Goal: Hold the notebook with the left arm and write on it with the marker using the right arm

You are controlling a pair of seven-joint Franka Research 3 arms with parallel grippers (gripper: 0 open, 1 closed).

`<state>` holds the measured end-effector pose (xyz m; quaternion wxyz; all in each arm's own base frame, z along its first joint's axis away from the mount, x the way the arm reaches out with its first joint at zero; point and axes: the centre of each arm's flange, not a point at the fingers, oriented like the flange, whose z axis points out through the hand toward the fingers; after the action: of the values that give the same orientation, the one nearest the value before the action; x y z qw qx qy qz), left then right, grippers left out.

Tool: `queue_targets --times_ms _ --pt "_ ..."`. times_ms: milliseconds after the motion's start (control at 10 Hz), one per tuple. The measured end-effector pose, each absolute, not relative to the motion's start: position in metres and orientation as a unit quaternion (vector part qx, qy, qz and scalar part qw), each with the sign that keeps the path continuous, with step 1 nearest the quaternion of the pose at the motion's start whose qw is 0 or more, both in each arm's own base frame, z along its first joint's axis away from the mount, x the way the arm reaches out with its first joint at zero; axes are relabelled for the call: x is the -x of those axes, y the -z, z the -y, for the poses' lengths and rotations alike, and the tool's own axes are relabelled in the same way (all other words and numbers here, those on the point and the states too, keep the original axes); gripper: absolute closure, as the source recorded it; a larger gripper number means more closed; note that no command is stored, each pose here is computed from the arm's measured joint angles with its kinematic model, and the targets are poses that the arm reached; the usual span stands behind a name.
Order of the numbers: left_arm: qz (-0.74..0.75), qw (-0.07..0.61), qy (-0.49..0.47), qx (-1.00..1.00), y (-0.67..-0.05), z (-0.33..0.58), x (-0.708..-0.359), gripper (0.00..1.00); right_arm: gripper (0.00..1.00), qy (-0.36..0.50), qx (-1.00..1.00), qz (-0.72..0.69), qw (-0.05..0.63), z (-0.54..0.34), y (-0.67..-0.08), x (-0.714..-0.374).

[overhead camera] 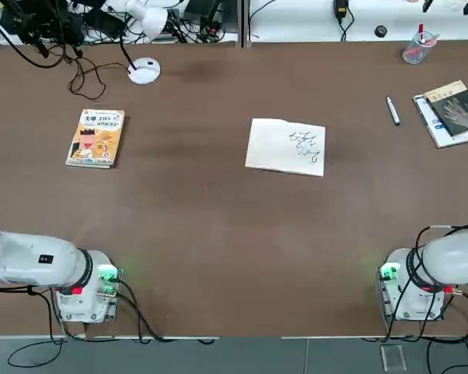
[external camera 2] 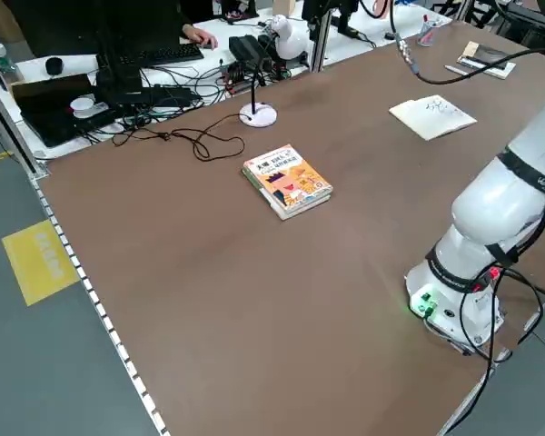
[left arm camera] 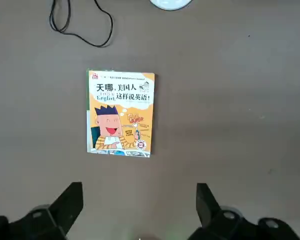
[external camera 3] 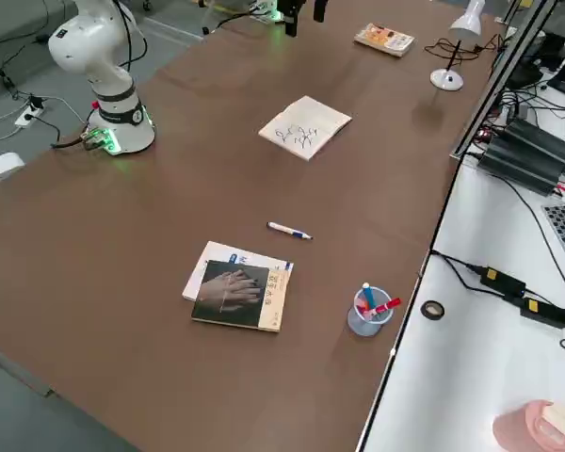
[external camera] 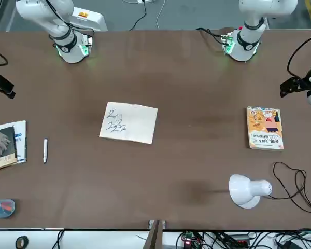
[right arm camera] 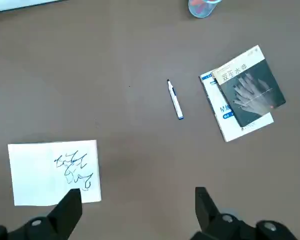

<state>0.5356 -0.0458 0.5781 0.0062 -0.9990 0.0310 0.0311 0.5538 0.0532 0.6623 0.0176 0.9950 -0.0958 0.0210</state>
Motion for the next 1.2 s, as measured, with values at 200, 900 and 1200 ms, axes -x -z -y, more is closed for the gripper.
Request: queue_targets --times_ms 200,900,1200 --pt "-0.040 0.006 -0.028 0.999 -0.581 0.045 -0.536 0.00 0.00 -0.020 -0.995 0.097 0.018 -0.053 -0.656 -0.556" --pt "-0.026 -0.008 -0.031 0.999 -0.578 0.028 -0.540 0.00 0.00 -0.034 -0.994 0.098 0.015 -0.054 -0.650 -0.561" --pt "-0.026 -0.008 -0.030 0.999 -0.578 0.028 -0.543 0.00 0.00 -0.039 -0.994 0.098 0.014 -0.054 -0.651 -0.562"
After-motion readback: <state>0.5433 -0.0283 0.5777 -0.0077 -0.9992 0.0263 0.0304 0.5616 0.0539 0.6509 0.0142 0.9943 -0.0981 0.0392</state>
